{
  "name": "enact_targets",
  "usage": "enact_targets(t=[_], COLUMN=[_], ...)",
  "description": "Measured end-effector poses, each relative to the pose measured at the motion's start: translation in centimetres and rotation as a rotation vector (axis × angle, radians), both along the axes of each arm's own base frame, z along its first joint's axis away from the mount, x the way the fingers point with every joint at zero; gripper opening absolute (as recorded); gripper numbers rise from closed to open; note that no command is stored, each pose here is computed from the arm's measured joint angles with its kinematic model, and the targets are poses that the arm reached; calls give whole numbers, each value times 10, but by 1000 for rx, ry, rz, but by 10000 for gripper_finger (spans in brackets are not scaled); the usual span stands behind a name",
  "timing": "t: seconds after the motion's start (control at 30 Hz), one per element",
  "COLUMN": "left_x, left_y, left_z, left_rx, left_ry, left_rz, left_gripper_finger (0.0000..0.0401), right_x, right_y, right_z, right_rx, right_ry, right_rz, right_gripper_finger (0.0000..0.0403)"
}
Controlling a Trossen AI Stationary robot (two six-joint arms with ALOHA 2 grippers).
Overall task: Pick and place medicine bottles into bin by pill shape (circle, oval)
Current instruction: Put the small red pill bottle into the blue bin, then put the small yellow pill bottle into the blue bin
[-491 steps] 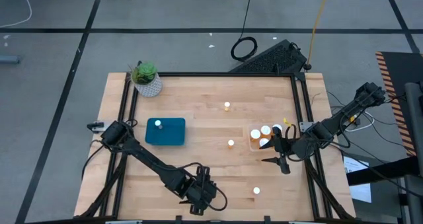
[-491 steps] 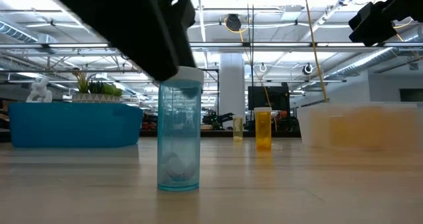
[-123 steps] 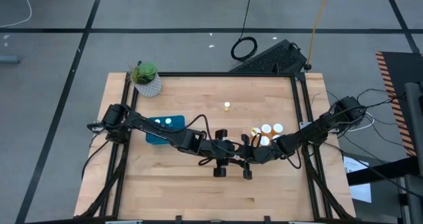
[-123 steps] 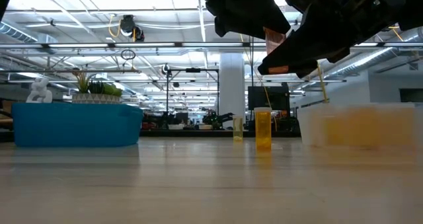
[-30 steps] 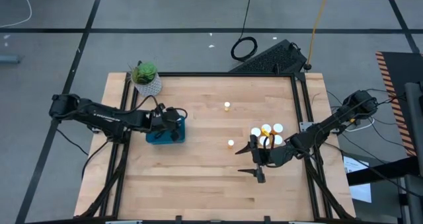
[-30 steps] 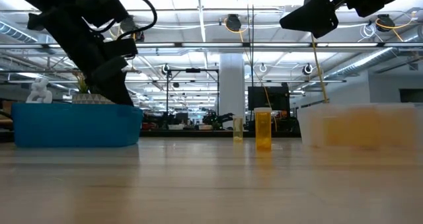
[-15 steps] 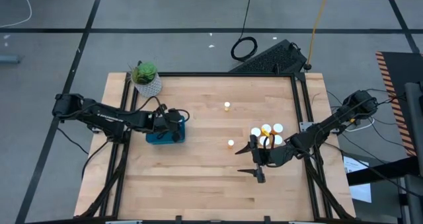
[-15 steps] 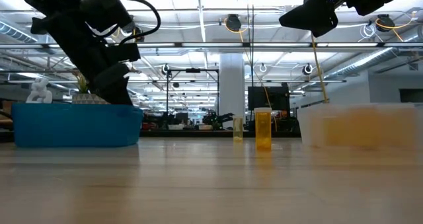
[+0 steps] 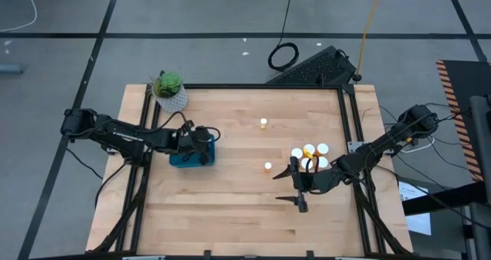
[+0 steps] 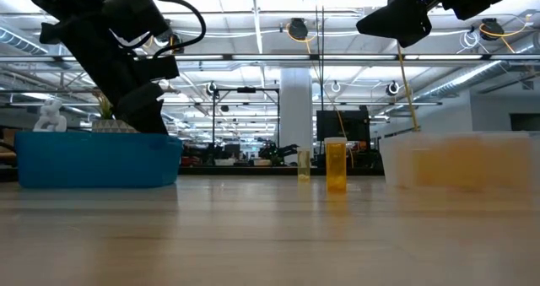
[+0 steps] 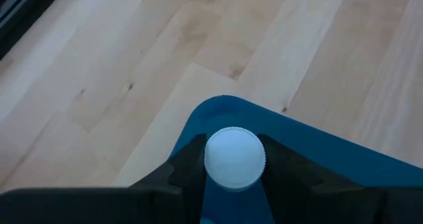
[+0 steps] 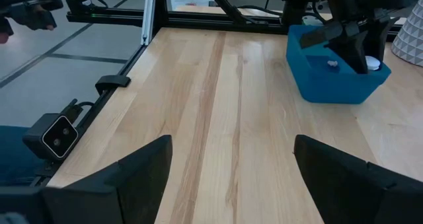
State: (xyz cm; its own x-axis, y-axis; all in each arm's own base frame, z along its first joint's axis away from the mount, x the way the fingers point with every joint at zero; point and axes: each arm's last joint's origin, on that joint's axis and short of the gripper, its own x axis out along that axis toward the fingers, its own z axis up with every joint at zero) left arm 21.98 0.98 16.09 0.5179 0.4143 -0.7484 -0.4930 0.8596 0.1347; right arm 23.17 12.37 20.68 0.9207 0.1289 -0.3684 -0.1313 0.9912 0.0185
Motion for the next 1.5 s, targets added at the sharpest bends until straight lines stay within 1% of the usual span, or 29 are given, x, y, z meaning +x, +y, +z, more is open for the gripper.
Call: enact_targets(t=[0.13,0.37,0.47,0.83,1.13,1.23,1.37,1.5], left_x=[0,0,0,-1,-2,-3,-5,-4], left_y=[0,0,1,-2,-10,-14,-21,-27], left_z=[0,0,0,5,28,38,55,72], left_rx=[0,8,7,10,-7,-13,-17,-17], left_ry=[0,-1,-2,-23,-107,-151,-207,-268], left_rz=[0,6,8,-8,-59,-80,-111,-135], left_gripper_finger=[134,176,188,191,191,191,191,191], right_x=[0,0,0,0,-2,0,4,9], right_y=[0,0,0,0,-2,-5,-17,-35], right_z=[0,0,0,-1,-5,-5,-7,-10], right_rx=[0,0,0,-5,-12,1,41,32], right_ry=[0,0,0,9,52,48,74,108], right_rz=[1,1,1,1,-25,-73,-155,-220], right_gripper_finger=[313,313,313,313,313,313,313,313])
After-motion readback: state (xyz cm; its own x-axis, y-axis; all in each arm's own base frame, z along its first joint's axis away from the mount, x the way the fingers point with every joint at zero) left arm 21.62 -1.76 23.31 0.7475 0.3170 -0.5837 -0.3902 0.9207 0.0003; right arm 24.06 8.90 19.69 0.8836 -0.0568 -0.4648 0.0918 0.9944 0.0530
